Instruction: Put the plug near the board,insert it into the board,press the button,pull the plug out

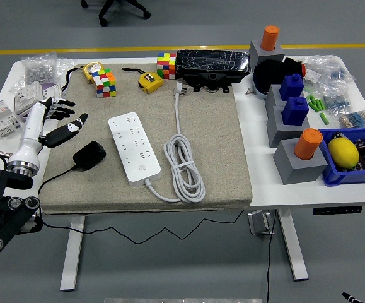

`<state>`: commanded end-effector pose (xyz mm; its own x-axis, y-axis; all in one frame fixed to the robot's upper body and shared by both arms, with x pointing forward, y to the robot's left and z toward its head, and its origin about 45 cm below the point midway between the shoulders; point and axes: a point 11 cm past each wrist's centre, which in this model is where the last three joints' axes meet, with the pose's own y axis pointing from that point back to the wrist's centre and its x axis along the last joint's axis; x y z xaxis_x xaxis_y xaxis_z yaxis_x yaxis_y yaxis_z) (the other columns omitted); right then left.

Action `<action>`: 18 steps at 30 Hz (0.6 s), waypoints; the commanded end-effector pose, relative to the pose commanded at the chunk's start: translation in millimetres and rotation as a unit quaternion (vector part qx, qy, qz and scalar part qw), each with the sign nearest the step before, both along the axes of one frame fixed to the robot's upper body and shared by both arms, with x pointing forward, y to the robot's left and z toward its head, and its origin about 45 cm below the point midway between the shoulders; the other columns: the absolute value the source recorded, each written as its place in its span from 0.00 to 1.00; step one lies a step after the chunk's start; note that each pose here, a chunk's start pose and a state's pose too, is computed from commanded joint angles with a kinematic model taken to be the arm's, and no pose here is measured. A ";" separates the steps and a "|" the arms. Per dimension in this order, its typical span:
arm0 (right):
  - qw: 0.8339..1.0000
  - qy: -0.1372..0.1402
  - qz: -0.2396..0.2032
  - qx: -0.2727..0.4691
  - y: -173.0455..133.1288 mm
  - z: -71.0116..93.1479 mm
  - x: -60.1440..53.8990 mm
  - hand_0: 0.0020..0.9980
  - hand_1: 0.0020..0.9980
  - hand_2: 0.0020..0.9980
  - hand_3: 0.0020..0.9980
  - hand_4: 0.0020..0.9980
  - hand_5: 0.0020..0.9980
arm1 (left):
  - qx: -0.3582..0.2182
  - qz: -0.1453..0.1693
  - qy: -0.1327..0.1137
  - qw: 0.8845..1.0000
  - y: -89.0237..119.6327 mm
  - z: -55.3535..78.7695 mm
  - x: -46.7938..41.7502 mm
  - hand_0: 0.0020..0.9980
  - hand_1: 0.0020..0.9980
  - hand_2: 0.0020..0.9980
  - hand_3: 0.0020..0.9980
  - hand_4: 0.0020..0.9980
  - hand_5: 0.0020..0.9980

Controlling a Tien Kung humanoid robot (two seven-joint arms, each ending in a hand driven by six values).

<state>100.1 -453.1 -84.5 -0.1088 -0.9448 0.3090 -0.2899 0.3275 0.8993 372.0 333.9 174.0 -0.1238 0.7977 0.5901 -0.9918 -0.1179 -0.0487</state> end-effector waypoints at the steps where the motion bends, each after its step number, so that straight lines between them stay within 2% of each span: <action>1: 1.000 0.000 0.000 0.000 0.1 0.0 0.1 0.65 0.65 0.65 0.57 0.99 0.56 | 0.000 0.000 0.000 1.000 0.0 -0.1 -0.1 0.53 0.54 0.53 0.58 0.83 0.38; 18: 1.000 0.001 0.000 -0.001 -0.8 0.3 -0.2 0.65 0.65 0.65 0.57 0.99 0.56 | -0.001 -0.005 0.004 1.000 -2.5 -0.7 1.0 0.53 0.54 0.53 0.58 0.83 0.38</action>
